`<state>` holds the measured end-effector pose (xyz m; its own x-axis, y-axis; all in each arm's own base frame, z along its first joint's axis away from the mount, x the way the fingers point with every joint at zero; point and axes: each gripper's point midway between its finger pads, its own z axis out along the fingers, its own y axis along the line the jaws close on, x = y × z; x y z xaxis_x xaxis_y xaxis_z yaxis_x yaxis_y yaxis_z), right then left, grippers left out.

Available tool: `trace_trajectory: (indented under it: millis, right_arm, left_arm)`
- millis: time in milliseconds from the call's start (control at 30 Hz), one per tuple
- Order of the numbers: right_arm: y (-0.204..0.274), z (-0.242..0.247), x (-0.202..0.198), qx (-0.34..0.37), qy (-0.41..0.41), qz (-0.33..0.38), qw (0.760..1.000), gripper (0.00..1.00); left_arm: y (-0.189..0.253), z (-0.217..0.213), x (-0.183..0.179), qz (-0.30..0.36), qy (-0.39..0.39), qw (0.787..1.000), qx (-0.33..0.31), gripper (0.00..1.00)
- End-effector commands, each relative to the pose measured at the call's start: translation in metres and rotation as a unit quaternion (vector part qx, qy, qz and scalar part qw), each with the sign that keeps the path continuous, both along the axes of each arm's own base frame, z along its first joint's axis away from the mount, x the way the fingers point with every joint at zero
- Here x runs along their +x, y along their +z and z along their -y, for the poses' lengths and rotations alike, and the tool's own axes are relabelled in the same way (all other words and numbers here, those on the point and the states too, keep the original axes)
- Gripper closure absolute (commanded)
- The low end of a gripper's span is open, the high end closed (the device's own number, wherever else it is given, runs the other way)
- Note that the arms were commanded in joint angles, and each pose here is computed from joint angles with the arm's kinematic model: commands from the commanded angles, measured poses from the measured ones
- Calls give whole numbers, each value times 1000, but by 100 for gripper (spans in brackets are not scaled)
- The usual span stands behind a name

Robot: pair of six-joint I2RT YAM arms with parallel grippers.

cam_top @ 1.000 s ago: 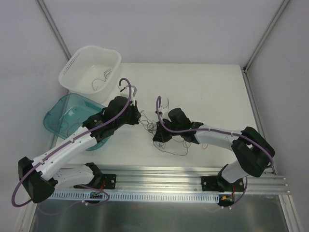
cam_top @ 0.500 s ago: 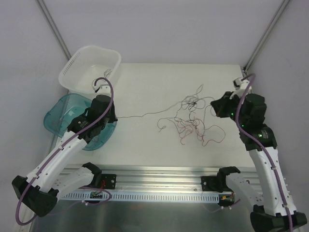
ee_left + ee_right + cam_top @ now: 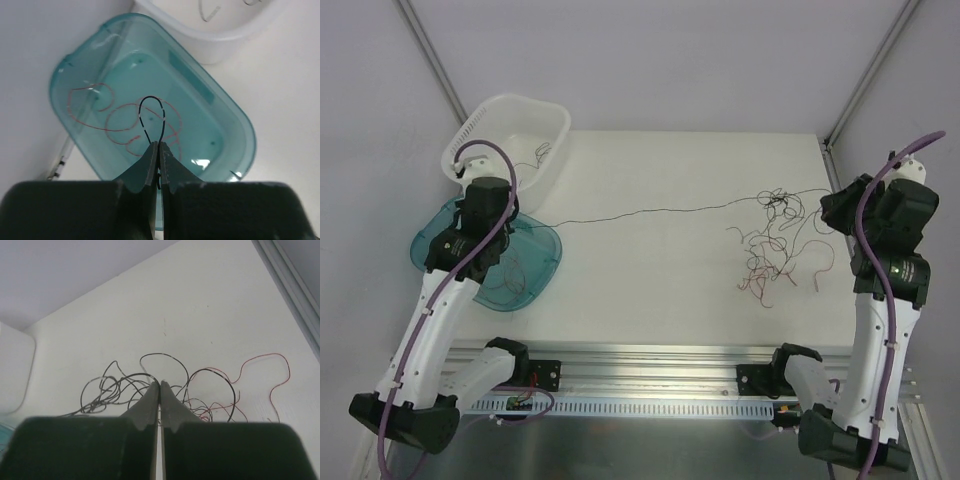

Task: Untangle the cables

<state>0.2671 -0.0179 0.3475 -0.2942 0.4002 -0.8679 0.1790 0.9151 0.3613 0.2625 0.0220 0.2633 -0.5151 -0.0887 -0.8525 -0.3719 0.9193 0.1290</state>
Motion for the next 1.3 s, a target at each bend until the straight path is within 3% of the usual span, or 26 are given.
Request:
trace_trajectory:
  millis: [0, 133, 233, 267, 367, 400, 500, 700, 800, 833, 867, 933, 967, 1000, 1033, 1100, 1200, 1267]
  right_arm:
    - [4, 10, 7, 48, -26, -6, 998, 99]
    - [-6, 4, 19, 81, -3, -22, 996, 99]
    - [-22, -13, 23, 107, 48, -51, 992, 99]
    - [-25, -17, 23, 104, 59, -54, 991, 99]
    - [-47, -38, 19, 91, 107, -89, 986, 99]
    - [-60, -50, 15, 86, 128, -109, 982, 99]
    - [-82, -71, 9, 68, 165, -132, 975, 99]
    - [-120, -108, -8, 32, 234, -159, 958, 99]
    - [-126, -124, -16, 15, 260, -157, 953, 99]
    - [-127, -127, -18, -1, 274, -154, 949, 99]
    - [-127, -131, -20, -8, 280, -153, 948, 99]
    - [-127, -140, -25, -24, 294, -153, 943, 99]
    - [-127, -146, -28, -29, 305, -154, 939, 99]
    - [-124, -146, -27, -34, 303, -150, 941, 99]
    - [-124, -149, -28, -34, 305, -150, 940, 99]
    - [-122, -155, -29, -34, 313, -145, 938, 99]
    - [-120, -165, -31, -37, 326, -145, 934, 99]
    - [-117, -172, -34, -43, 336, -140, 930, 99]
  left_arm:
    - [40, -49, -29, 19, 76, 995, 64, 100]
    - [59, -63, -41, 41, 97, 992, 73, 100]
    - [54, -34, -32, 52, 22, 998, 15, 100]
    - [46, -7, -25, 45, -45, 998, -29, 100]
    - [30, 50, -14, 43, -176, 976, -117, 100]
    - [34, 91, -14, 55, -272, 945, -174, 100]
    - [10, 143, -24, 22, -370, 897, -240, 96]
    - [-81, 175, -35, -93, -366, 897, -230, 94]
    - [-127, 187, -49, -148, -363, 891, -229, 82]
    - [-134, 190, -53, -157, -364, 889, -227, 73]
    - [-140, 194, -57, -163, -369, 888, -220, 57]
    - [-137, 203, -60, -154, -392, 882, -212, 41]
    - [-131, 213, -65, -146, -418, 873, -206, 25]
    - [-119, 223, -63, -119, -441, 865, -209, 17]
    - [-112, 230, -64, -105, -461, 856, -210, 13]
    - [-92, 257, -72, -63, -536, 814, -214, 5]
    - [-76, 287, -87, -24, -607, 764, -216, 4]
    - [-64, 306, -81, 9, -626, 749, -216, 4]
